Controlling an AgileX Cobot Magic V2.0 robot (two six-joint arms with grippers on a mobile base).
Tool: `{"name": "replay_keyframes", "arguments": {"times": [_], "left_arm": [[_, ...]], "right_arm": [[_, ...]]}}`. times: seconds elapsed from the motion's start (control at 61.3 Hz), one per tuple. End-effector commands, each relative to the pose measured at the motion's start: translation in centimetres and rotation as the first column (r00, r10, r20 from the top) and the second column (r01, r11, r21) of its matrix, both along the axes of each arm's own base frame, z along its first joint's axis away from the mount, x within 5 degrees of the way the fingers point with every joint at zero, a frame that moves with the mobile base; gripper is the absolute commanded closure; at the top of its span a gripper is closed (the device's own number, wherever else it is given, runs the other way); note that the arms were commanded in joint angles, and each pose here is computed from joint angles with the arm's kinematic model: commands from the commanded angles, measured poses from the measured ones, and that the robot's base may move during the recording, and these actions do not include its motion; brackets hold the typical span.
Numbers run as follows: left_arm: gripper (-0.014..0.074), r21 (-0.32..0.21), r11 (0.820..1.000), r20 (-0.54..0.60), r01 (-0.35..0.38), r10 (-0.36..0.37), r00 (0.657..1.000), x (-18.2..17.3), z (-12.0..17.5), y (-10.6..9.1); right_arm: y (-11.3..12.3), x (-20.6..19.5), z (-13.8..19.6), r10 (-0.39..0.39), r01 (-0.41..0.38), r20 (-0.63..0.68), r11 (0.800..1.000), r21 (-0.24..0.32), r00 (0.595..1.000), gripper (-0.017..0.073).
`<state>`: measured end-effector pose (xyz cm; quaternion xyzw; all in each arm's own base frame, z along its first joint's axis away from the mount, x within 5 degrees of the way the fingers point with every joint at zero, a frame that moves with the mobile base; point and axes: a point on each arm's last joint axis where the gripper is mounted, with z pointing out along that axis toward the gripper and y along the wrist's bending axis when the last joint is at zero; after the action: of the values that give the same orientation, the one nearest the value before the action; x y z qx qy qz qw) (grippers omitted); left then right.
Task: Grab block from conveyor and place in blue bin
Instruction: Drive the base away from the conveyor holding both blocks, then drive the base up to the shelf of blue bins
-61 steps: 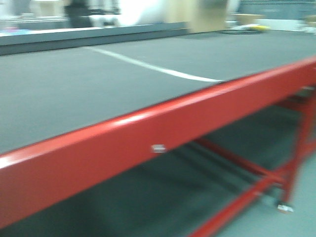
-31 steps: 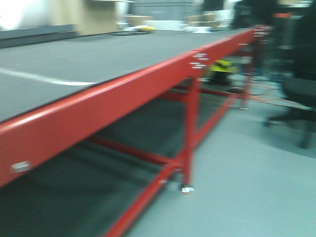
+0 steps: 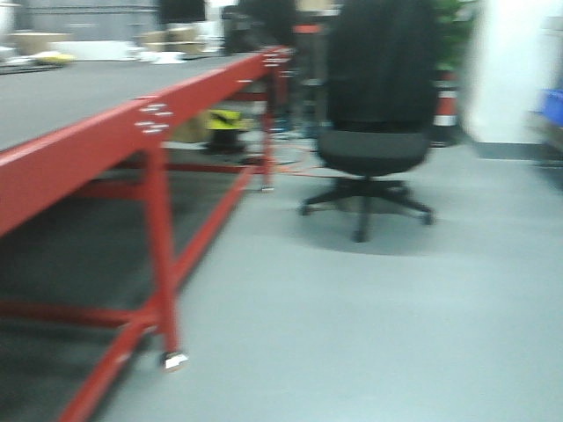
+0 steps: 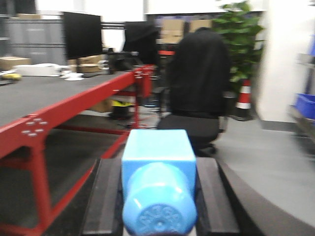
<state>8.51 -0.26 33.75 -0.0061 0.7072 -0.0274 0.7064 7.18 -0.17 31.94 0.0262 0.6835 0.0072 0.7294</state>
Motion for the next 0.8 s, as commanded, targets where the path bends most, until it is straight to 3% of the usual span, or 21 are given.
{"name": "replay_keyframes", "arguments": {"times": [0.0, 0.783], "left_arm": [[0.0704, 0.0, 1.0, 0.016, 0.005, -0.005, 1.0, -0.08, 0.15, -0.04], [0.0704, 0.0, 1.0, 0.016, 0.005, -0.005, 1.0, -0.08, 0.15, -0.04]], "right_arm": [[-0.01, -0.08, 0.09, -0.001, 0.001, 0.017, 1.0, -0.006, 1.0, 0.0721], [-0.01, -0.08, 0.11, -0.002, 0.002, 0.02, 1.0, -0.006, 1.0, 0.0721]]}}
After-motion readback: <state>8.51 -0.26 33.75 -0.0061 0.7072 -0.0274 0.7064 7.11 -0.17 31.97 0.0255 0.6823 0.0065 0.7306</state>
